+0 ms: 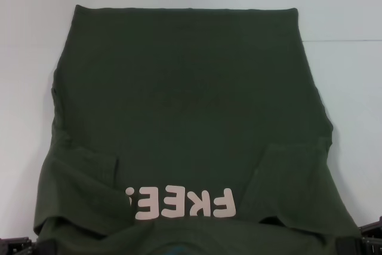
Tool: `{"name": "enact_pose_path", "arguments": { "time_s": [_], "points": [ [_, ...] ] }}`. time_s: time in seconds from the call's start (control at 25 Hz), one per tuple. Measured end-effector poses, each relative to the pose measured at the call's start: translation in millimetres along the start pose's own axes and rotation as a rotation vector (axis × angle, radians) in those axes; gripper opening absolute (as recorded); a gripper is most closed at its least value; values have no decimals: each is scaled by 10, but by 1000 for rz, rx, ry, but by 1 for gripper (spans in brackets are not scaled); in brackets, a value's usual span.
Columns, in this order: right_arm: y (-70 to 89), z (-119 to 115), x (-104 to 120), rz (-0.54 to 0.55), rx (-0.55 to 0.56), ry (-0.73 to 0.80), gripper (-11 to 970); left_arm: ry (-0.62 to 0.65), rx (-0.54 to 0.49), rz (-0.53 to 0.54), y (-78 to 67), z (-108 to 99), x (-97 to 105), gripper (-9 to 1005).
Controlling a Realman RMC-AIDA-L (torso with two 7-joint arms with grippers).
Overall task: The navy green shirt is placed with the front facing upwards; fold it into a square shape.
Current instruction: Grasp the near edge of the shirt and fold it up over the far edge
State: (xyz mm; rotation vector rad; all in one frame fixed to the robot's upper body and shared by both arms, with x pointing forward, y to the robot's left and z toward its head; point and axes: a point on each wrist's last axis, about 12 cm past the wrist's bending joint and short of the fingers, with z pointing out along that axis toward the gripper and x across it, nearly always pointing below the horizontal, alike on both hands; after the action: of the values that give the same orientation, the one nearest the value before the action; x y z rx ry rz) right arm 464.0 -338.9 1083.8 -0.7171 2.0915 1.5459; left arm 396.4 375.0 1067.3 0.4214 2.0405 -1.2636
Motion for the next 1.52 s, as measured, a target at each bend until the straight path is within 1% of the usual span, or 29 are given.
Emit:
{"name": "enact_pose_path", "arguments": {
  "time_s": [0.28,0.44,0.68,0.8,0.96,1.16,1.28,1.32,1.52],
  "points": [
    [2,-55,14,-1,13,-10,29,23,19,6,-6,24,-17,52],
    [-3,-90,8,-5,28,-38,29,0,16,18,3,25,-53,53],
    [-17,-220,-43,-22,84,-167,29,-146,13,98,26,39,-219,53],
    [-19,-286,-46,-25,111,-224,29,-185,-1,115,52,52,-281,52],
    [-47,-342,-9,-19,160,-285,30,-238,-45,122,106,53,-306,52],
    [-89,-340,11,-11,203,-334,30,-292,-96,138,174,61,-342,52],
    [-121,-315,17,-5,227,-373,30,-328,-130,143,224,111,-349,53],
    [-144,-293,9,-2,241,-394,30,-359,-147,150,247,135,-348,53],
    [-191,-258,-36,1,266,-428,30,-420,-174,169,277,189,-369,52]
  ]
}}
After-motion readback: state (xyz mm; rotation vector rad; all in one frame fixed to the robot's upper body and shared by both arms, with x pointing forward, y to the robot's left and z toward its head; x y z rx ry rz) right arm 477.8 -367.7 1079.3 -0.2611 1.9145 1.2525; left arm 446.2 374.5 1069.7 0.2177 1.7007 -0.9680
